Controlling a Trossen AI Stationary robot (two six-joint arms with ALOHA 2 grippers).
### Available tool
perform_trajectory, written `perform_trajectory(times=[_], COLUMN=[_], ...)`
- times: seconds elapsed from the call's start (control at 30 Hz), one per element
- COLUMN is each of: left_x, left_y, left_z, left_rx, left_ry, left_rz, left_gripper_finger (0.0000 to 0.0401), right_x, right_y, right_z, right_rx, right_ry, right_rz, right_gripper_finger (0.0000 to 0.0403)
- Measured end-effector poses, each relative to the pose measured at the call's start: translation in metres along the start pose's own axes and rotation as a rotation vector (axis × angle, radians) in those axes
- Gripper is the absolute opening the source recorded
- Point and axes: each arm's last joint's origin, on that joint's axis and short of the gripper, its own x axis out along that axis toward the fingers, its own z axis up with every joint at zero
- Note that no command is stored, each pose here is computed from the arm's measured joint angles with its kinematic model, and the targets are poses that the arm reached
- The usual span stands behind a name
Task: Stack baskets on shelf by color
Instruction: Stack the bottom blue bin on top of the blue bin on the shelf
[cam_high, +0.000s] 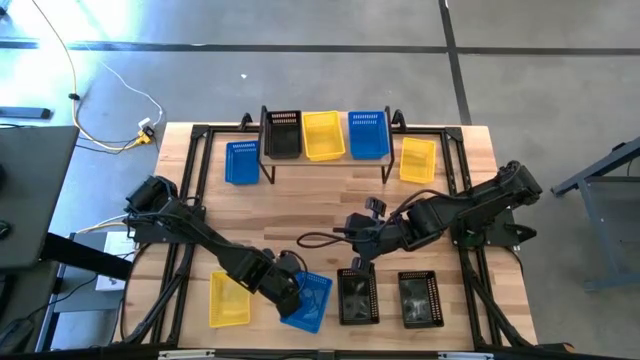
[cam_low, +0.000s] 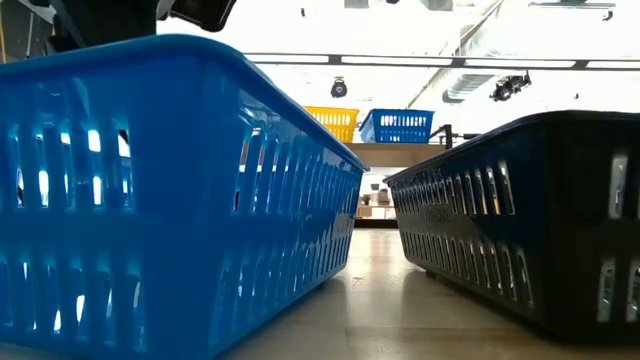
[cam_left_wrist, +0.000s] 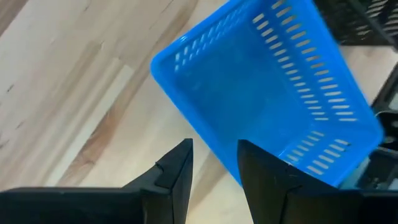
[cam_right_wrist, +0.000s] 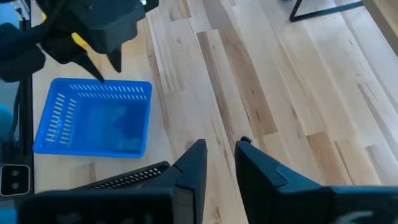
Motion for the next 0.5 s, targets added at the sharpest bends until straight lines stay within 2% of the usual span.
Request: perform_trajectory(times=[0.3,0.5], left_x=[0.001,0.017], left_y=[0.000,-0.001], left_z=[0.000,-0.003], left_rx=[-0.026,-0.021], left_ry=[-0.010,0.016], left_rz=[0.009,0.031], left_gripper_finger=[0.0115,0.0115], right_x=[0.000,0.000], right_y=[0.000,0.000], right_z=[0.000,0.000], right_rx=[0.003,0.003], right_ry=[0.000,0.000], right_rz=[0.000,0.000], right_gripper_finger=[0.0071,0.0071])
